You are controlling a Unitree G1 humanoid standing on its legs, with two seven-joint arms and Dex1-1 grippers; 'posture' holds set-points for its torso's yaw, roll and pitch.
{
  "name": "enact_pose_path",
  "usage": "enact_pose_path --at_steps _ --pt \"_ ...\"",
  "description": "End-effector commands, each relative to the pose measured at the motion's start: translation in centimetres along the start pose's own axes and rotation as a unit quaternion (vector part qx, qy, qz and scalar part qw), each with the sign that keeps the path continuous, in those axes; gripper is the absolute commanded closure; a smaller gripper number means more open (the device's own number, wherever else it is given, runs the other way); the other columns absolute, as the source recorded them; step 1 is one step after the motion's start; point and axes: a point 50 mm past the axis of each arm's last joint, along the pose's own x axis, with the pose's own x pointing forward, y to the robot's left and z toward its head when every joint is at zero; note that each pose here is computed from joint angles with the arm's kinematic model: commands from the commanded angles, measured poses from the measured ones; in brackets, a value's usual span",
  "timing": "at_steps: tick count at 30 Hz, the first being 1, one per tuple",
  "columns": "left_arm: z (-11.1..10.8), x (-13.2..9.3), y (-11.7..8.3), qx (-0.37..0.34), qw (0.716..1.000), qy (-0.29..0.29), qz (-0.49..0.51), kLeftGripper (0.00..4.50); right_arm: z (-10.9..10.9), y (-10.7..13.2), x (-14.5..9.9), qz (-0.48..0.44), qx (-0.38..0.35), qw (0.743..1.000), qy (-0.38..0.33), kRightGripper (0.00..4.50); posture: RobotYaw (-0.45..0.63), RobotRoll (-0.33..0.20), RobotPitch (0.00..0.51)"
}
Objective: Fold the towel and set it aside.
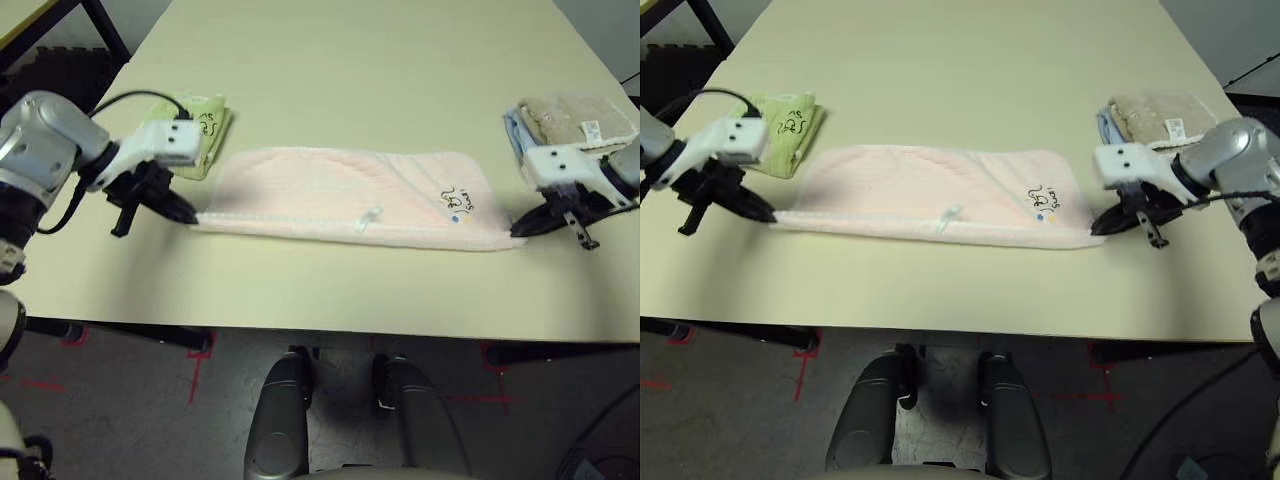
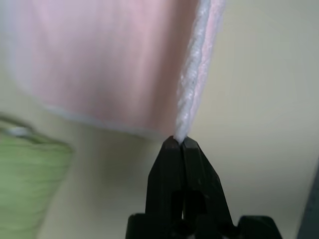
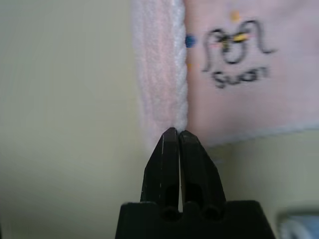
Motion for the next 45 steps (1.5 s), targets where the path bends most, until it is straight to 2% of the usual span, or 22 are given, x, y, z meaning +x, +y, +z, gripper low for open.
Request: enact_pose_path --at_steps 1,3,10,18,25,33,34,36,37,38,40,42,45 --pt "-0.9 -0.9 1.1 -0.036 0.998 0.006 0.056 4.46 -0.7 -0.7 -0.2 -0.051 0.012 0.998 0.02 4.5 0.11 0.0 0.22" --pt "-0.9 -0.7 2.0 -0.048 0.993 -0.004 0.106 4.46 -0.2 -1.5 0.1 -0.094 0.004 0.996 0.012 4.5 0.1 0.0 0.222" --pt "-0.7 0.4 3.2 -0.062 0.982 -0.016 0.181 4.46 0.3 -3.0 0.6 -0.186 0.001 0.982 0.021 4.5 0.1 0.0 0.225" --pt "0.4 2.0 4.3 -0.054 0.965 -0.026 0.254 4.46 -0.7 -3.2 1.1 -0.23 -0.002 0.971 0.071 4.5 0.1 0.0 0.225" --pt "0.7 3.1 4.5 -0.056 0.966 -0.021 0.252 4.46 -1.5 -2.9 1.9 -0.231 -0.001 0.969 0.09 4.5 0.1 0.0 0.229" --pt "0.2 3.8 4.1 -0.054 0.972 0.002 0.229 4.46 -1.2 -3.4 2.8 -0.288 -0.025 0.953 0.093 4.5 0.1 0.0 0.231" --pt "0.1 3.8 4.1 -0.054 0.973 0.007 0.225 4.5 -1.0 -3.5 2.9 -0.291 -0.027 0.952 0.088 3.93 0.09 0.0 0.23" --pt "-0.1 3.8 4.0 -0.056 0.973 0.013 0.222 4.5 -0.5 -3.7 2.9 -0.303 -0.033 0.949 0.076 3.43 0.1 0.0 0.23" --pt "-0.2 3.8 4.0 -0.058 0.973 0.014 0.222 4.5 -0.3 -3.9 3.0 -0.31 -0.036 0.948 0.07 2.98 0.1 0.0 0.23" --pt "-0.4 3.8 3.9 -0.061 0.974 0.017 0.219 4.29 0.1 -4.0 2.9 -0.315 -0.039 0.947 0.058 2.63 0.1 0.0 0.228" --pt "-0.5 3.5 3.9 -0.072 0.973 0.01 0.219 3.8 0.7 -4.4 2.6 -0.329 -0.035 0.943 0.034 1.87 0.09 0.0 0.227" --pt "-0.5 3.0 4.0 -0.071 0.97 -0.001 0.233 3.13 1.1 -4.6 2.1 -0.339 -0.027 0.94 0.012 1.17 0.09 0.0 0.225" --pt "0.6 1.6 4.6 -0.074 0.954 -0.075 0.279 1.9 1.4 -4.7 1.2 -0.34 -0.002 0.94 -0.029 0.02 0.09 0.0 0.223"
